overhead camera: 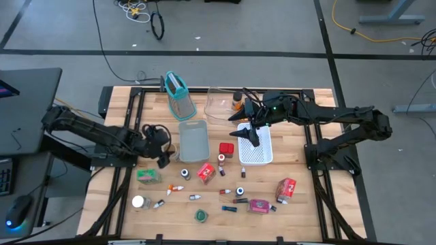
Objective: Pick & Place Kitchen Items
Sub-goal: Put the gold seasoning bottle into the transparent bin, then put the red seasoning can into the transparent bin
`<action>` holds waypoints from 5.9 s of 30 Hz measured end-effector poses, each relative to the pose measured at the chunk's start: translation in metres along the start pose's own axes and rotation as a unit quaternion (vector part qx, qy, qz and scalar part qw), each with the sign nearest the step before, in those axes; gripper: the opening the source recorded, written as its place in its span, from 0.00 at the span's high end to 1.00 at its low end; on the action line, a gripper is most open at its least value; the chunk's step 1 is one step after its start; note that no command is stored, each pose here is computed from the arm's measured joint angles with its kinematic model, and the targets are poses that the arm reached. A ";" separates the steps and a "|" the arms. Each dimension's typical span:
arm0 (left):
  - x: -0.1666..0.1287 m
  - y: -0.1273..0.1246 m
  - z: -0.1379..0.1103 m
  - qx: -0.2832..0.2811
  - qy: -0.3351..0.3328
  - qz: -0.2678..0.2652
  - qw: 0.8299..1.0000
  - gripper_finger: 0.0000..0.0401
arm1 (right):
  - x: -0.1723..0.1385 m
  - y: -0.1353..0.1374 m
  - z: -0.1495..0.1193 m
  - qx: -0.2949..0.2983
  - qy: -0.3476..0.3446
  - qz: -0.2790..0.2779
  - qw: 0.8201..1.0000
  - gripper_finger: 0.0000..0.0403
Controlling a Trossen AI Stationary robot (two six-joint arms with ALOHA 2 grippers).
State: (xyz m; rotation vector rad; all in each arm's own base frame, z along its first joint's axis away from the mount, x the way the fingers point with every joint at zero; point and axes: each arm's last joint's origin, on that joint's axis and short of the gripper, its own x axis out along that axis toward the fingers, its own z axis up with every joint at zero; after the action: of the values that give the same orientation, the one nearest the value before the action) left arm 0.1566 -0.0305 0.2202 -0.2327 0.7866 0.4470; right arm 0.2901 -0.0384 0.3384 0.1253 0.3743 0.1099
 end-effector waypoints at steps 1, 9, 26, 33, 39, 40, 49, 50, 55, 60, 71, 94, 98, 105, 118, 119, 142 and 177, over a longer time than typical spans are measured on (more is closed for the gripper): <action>0.000 0.001 0.000 -0.001 0.000 0.002 1.000 0.20 | 0.000 0.000 0.000 0.000 0.000 0.000 1.000 0.23; 0.001 -0.001 -0.001 -0.018 0.020 -0.025 0.999 0.12 | 0.000 0.000 0.000 0.000 0.000 0.000 1.000 0.23; 0.039 -0.019 -0.011 0.066 0.103 0.006 0.992 0.15 | 0.000 0.000 0.005 0.015 -0.025 0.002 1.000 0.23; 0.043 -0.021 -0.011 0.053 0.104 0.007 0.993 0.26 | 0.000 0.000 -0.008 0.015 0.039 -0.002 0.999 0.23; 0.041 -0.022 -0.009 0.024 0.110 0.009 0.994 0.28 | -0.003 -0.001 -0.023 0.033 0.115 -0.014 0.993 0.23; 0.040 -0.022 -0.007 0.023 0.109 0.010 0.994 0.28 | -0.003 -0.001 -0.025 0.039 0.128 -0.019 0.991 0.23; 0.011 -0.029 0.034 0.025 0.058 0.047 0.997 0.28 | -0.001 -0.001 -0.047 0.030 0.183 -0.088 0.979 0.23; 0.006 -0.029 0.041 0.026 0.051 0.057 0.997 0.28 | 0.001 -0.001 -0.052 0.020 0.187 -0.092 0.978 0.23; -0.020 -0.027 0.086 0.011 -0.026 0.083 0.996 0.28 | 0.008 -0.004 -0.077 0.001 0.198 -0.095 0.976 0.23; -0.025 -0.024 0.134 0.025 -0.121 0.046 0.991 0.28 | 0.007 -0.010 -0.080 -0.031 0.203 -0.099 0.974 0.23; 0.059 0.005 0.195 0.055 -0.227 0.052 0.971 0.27 | 0.005 -0.017 -0.080 -0.037 0.207 -0.167 0.963 0.23; 0.210 0.113 0.204 0.054 0.007 0.144 0.988 0.27 | 0.004 -0.021 -0.079 -0.038 0.201 -0.230 0.951 0.23; 0.219 0.118 0.200 0.064 0.016 0.113 0.991 0.26 | 0.004 -0.021 -0.079 -0.025 0.198 -0.232 0.952 0.23; 0.220 0.113 0.200 0.114 0.019 0.116 0.986 0.16 | 0.004 -0.021 -0.079 -0.014 0.196 -0.235 0.952 0.23; 0.207 0.094 0.210 0.154 -0.006 0.163 0.974 0.14 | 0.005 -0.021 -0.076 -0.014 0.179 -0.235 0.955 0.23; 0.203 0.090 0.212 0.163 -0.007 0.170 0.972 0.14 | 0.005 -0.021 -0.076 -0.014 0.178 -0.235 0.955 0.23; -0.019 -0.019 0.158 0.154 -0.118 -0.129 0.972 0.14 | 0.006 -0.021 -0.073 -0.018 0.161 -0.235 0.958 0.23; 0.001 -0.051 0.066 0.157 -0.225 -0.187 0.943 0.15 | 0.025 -0.004 -0.058 -0.015 0.063 -0.082 0.995 0.23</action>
State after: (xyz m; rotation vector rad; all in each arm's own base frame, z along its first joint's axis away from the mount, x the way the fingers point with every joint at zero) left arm 0.2225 -0.0514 0.2669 0.0240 0.3409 0.0036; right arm 0.2925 -0.0334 0.2756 0.0577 0.5076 -0.0381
